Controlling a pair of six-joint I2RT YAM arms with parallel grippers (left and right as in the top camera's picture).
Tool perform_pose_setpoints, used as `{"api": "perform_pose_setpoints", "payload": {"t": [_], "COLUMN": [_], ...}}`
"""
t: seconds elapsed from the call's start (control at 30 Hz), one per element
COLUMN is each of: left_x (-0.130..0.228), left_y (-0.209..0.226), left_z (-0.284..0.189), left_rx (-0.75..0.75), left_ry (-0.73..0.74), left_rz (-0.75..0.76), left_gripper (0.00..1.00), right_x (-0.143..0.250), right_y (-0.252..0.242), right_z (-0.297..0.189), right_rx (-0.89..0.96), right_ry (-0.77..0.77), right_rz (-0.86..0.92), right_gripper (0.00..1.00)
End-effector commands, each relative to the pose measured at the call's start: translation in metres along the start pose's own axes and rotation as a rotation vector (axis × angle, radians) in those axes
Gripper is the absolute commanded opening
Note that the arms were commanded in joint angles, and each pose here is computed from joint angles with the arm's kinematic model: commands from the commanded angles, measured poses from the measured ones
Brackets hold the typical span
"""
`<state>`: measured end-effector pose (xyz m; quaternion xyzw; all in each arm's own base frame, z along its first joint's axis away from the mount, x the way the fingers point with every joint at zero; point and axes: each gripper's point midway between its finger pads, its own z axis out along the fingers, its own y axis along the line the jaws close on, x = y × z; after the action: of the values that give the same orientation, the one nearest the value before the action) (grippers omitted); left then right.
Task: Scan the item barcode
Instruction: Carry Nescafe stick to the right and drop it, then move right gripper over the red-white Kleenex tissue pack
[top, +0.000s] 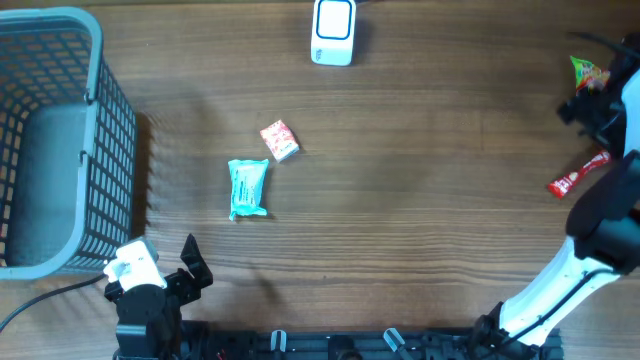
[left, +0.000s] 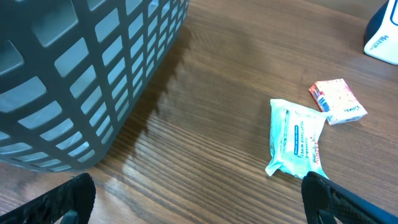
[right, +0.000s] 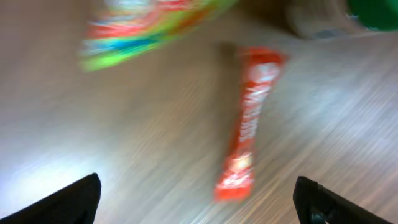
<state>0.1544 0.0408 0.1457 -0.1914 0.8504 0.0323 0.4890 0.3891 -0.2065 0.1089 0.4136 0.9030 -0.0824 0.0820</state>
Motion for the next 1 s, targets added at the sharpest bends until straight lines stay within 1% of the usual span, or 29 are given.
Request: {"api": "perform_pose_setpoints", "payload": {"t": [0.0, 0.03, 0.1, 0.17, 0.2, 0.23, 0.27, 0.3, 0.33, 0.37, 0.43, 0.5, 0.6, 0.63, 0.67, 0.77, 0.87, 0.97], "left_x": [0.0, 0.0, 0.0, 0.0, 0.0, 0.0, 0.0, 0.0, 0.0, 0.0, 0.0, 0.0, 0.0, 0.0, 0.0, 0.0, 0.0, 0.0], "left_y": [0.002, 0.002, 0.002, 0.002, 0.002, 0.002, 0.002, 0.002, 0.002, 0.002, 0.002, 0.002, 0.002, 0.002, 0.002, 0.002, 0.002, 0.002], "left_z": [0.001, 0.001, 0.001, 0.001, 0.001, 0.001, 0.001, 0.001, 0.001, 0.001, 0.001, 0.001, 0.001, 0.001, 0.001, 0.001, 0.001, 0.001], "left_rx": [-0.013, -0.013, -0.013, -0.013, -0.013, -0.013, -0.012, -0.013, -0.013, -0.013, -0.013, -0.013, -0.013, -0.013, -0.013, -0.013, -0.013, -0.013], "left_ry": [-0.004, -0.004, -0.004, -0.004, -0.004, -0.004, -0.004, -0.004, -0.004, -0.004, -0.004, -0.004, -0.004, -0.004, -0.004, -0.004, -0.004, -0.004], "left_rz": [-0.007, -0.007, -0.007, -0.007, -0.007, -0.007, -0.007, -0.007, -0.007, -0.007, -0.007, -0.007, -0.007, -0.007, -0.007, -0.007, -0.007, -0.007], "left_gripper": [1.0, 1.0, 1.0, 1.0, 1.0, 1.0, 1.0, 1.0, 1.0, 1.0, 1.0, 1.0, 1.0, 1.0, 1.0, 1.0, 1.0, 1.0], "right_x": [0.034, 0.045, 0.087, 0.132, 0.161, 0.184, 0.201, 0.225, 0.24, 0.258, 0.288, 0.312, 0.322, 0.327, 0.337, 0.363, 0.387, 0.403], "right_y": [0.092, 0.107, 0.151, 0.191, 0.214, 0.23, 0.241, 0.255, 0.263, 0.27, 0.283, 0.299, 0.315, 0.324, 0.333, 0.356, 0.362, 0.366], "right_z": [-0.104, -0.114, -0.137, -0.15, -0.154, -0.157, -0.158, -0.159, -0.158, -0.155, -0.153, -0.152, -0.15, -0.154, -0.158, -0.164, -0.149, -0.129], "right_rx": [-0.393, -0.427, -0.475, -0.513, -0.534, -0.546, -0.554, -0.565, -0.568, -0.561, -0.566, -0.577, -0.583, -0.609, -0.64, -0.724, -0.679, -0.628], "right_ry": [-0.05, -0.051, -0.064, -0.072, -0.072, -0.069, -0.058, -0.027, 0.003, 0.049, 0.124, 0.156, 0.096, 0.089, 0.108, 0.127, 0.208, 0.253], "right_rz": [-0.147, -0.204, -0.385, -0.583, -0.689, -0.751, -0.776, -0.761, -0.73, -0.672, -0.597, -0.524, -0.51, -0.49, -0.468, -0.5, -0.372, -0.304], "right_gripper": [1.0, 1.0, 1.0, 1.0, 1.0, 0.99, 1.0, 1.0, 1.0, 1.0, 1.0, 1.0, 1.0, 1.0, 1.0, 0.99, 0.99, 0.99]}}
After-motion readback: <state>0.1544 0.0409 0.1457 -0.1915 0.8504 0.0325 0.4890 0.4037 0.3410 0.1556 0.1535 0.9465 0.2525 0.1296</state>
